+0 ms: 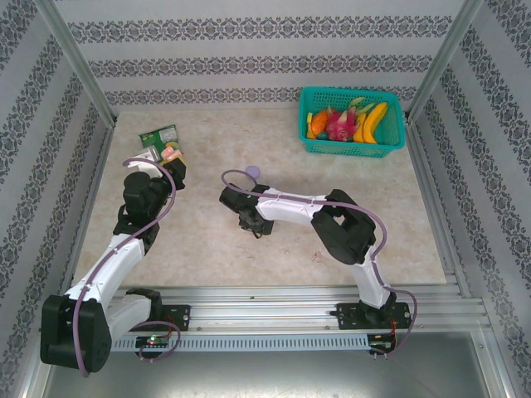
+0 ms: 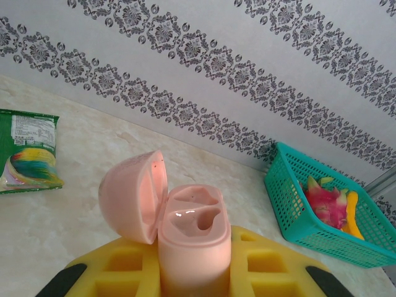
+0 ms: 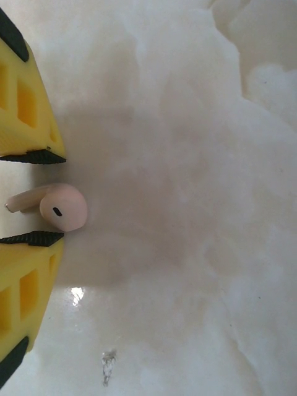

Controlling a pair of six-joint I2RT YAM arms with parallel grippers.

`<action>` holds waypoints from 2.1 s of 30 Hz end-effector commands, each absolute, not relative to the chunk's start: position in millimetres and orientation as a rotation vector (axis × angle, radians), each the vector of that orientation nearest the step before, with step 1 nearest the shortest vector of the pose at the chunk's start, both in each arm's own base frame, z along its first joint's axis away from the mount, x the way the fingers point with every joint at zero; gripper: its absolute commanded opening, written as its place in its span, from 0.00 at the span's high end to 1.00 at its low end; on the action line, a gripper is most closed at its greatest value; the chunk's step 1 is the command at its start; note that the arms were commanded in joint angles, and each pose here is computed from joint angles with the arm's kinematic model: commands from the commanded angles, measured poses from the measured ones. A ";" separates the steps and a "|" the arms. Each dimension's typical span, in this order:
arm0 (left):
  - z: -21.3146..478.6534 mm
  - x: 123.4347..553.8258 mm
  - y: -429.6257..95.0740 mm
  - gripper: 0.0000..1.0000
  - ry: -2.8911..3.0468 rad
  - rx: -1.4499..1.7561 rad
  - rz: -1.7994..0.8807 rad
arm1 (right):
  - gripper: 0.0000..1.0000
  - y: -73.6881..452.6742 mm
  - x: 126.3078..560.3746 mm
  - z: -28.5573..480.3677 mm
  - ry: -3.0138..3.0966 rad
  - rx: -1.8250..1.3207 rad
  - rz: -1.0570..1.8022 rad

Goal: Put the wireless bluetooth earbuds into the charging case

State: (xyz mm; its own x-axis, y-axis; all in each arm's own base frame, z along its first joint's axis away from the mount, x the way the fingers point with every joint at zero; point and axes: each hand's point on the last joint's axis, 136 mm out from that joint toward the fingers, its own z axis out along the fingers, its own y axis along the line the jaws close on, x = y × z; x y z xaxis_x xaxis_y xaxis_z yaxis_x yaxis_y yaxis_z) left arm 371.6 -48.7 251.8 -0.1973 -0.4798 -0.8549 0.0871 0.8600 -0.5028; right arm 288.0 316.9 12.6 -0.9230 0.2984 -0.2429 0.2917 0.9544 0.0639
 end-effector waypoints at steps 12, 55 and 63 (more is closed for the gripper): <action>264.9 371.2 -51.4 1.00 1.652 -0.288 -0.537 | 0.64 306.1 307.7 13.3 2.820 0.452 -0.011; 266.4 369.7 -51.1 1.00 1.649 -0.292 -0.542 | 0.76 327.0 292.4 10.1 2.856 0.105 0.049; 267.6 369.5 -51.6 1.00 1.647 -0.291 -0.546 | 0.75 330.4 294.9 14.5 2.846 -0.296 0.060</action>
